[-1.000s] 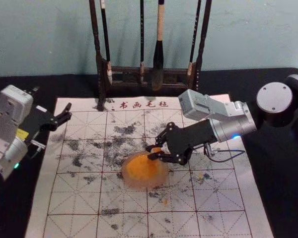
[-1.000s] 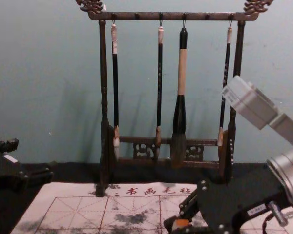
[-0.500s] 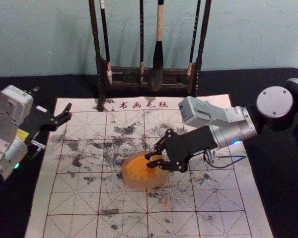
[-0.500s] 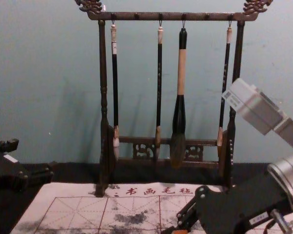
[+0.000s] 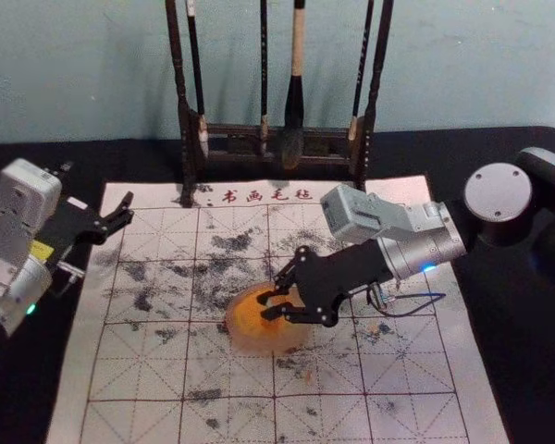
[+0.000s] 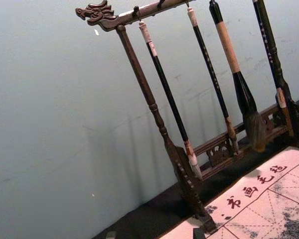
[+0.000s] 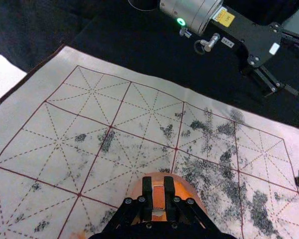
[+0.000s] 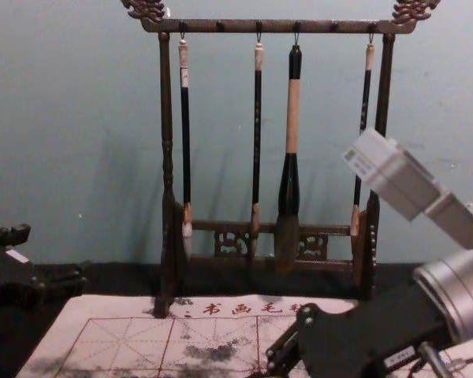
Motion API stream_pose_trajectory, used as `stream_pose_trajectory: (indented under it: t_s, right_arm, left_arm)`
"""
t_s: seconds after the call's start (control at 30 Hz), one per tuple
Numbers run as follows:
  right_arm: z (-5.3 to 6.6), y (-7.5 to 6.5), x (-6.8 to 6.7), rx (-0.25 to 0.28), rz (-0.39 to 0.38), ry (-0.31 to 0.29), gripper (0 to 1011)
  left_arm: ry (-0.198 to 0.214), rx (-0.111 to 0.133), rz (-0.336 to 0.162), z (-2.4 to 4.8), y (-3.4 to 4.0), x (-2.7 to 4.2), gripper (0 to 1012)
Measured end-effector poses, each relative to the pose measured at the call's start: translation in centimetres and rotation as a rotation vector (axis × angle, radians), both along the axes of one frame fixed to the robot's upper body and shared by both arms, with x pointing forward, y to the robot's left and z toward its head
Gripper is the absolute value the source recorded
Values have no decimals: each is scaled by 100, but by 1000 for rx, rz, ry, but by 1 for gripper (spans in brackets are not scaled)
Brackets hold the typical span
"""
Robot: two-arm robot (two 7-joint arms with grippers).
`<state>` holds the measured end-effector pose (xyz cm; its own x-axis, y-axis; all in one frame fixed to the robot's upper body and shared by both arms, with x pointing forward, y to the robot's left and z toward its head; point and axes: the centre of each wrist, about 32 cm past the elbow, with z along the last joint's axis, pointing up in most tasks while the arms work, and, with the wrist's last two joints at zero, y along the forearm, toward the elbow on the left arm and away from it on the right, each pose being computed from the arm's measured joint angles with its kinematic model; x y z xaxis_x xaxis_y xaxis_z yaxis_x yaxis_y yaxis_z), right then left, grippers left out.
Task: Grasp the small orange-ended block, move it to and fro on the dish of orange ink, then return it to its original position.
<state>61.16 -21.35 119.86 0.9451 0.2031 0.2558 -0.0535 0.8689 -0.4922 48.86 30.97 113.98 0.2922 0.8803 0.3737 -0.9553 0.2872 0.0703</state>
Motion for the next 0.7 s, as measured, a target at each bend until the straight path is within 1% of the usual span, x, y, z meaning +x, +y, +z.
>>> stream_pose_trajectory:
  t_s: [0.37, 0.7]
  right_arm:
    - [-23, 102, 76, 10, 12, -1, 133]
    - [-30, 165, 143, 19, 12, -6, 133]
  left_arm:
    - [0, 0, 0, 0, 0, 0, 1001]
    - [0, 0, 0, 0, 0, 0, 1001]
